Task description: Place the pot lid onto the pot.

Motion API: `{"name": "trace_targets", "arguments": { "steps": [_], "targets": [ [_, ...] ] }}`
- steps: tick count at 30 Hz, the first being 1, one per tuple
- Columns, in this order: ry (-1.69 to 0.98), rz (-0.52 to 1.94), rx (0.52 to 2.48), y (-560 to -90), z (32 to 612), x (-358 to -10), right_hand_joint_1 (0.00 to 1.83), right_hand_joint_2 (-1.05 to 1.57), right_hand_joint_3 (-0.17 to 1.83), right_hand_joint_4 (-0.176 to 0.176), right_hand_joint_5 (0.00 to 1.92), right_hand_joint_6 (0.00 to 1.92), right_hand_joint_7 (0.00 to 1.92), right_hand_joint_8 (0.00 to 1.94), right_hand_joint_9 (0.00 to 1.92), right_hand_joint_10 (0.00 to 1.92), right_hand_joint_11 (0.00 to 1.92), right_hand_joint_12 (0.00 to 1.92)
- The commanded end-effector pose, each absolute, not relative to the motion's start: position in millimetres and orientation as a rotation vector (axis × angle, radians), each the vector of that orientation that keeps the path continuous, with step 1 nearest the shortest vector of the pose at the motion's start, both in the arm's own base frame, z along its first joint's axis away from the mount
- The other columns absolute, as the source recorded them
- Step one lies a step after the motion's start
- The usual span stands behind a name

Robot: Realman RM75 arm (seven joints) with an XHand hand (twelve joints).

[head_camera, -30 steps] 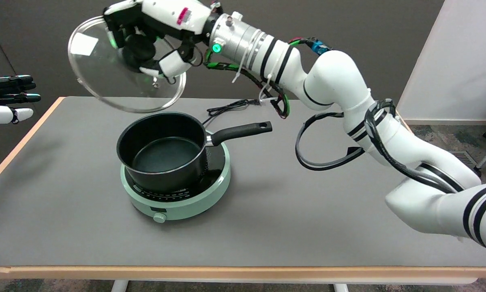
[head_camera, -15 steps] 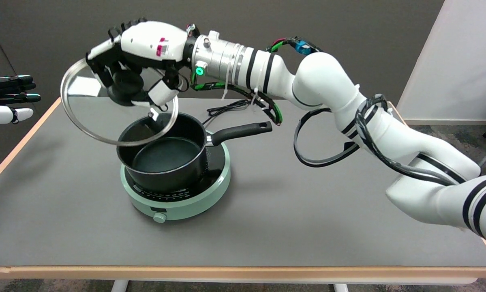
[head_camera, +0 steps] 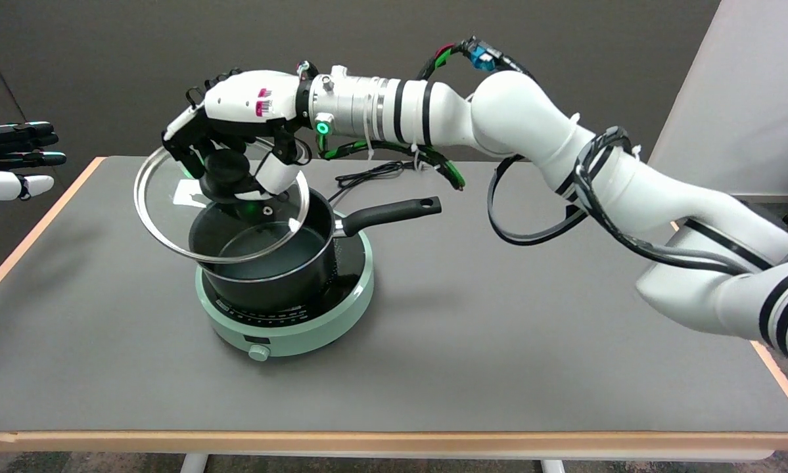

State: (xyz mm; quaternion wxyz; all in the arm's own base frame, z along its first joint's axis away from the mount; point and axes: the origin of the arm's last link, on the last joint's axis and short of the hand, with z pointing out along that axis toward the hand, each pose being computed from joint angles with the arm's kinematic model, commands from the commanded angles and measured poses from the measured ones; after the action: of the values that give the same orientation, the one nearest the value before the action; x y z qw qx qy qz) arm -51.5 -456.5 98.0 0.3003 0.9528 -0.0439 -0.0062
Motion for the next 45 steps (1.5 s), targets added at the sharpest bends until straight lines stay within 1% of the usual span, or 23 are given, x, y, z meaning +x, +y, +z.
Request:
{"name": "trace_targets", "arguments": {
  "steps": [1, 5, 10, 14, 20, 30, 45],
  "targets": [
    [-0.143, -0.190, 2.498, -465, 99, -39, 1.50, 0.82, 0.76, 0.172, 0.60, 1.33, 0.82, 1.40, 0.76, 1.72, 0.70, 1.92],
    [-0.180, -0.214, 2.498, -466, 97, -39, 1.50, 0.82, 0.78, 0.175, 0.60, 1.34, 0.81, 1.41, 0.76, 1.73, 0.70, 1.92],
    [-0.242, -0.243, 2.497, -466, 96, -50, 1.49, 0.86, 0.69, 0.176, 0.61, 1.33, 0.79, 1.38, 0.76, 1.71, 0.70, 1.92],
    [-0.280, -0.250, 2.497, -465, 95, -59, 1.50, 0.85, 0.72, 0.176, 0.60, 1.33, 0.80, 1.39, 0.76, 1.71, 0.70, 1.92],
    [-0.294, -0.258, 2.503, -464, 91, -62, 1.50, 0.82, 0.77, 0.176, 0.61, 1.33, 0.82, 1.40, 0.76, 1.72, 0.71, 1.92],
    [-0.273, -0.258, 2.480, -472, 96, -54, 1.50, 0.82, 0.78, 0.176, 0.62, 1.34, 0.82, 1.40, 0.76, 1.72, 0.74, 1.92],
    [-0.338, -0.285, 2.418, -490, 96, -71, 1.50, 0.82, 0.78, 0.176, 0.62, 1.34, 0.82, 1.40, 0.76, 1.73, 0.74, 1.92]
  ]
}}
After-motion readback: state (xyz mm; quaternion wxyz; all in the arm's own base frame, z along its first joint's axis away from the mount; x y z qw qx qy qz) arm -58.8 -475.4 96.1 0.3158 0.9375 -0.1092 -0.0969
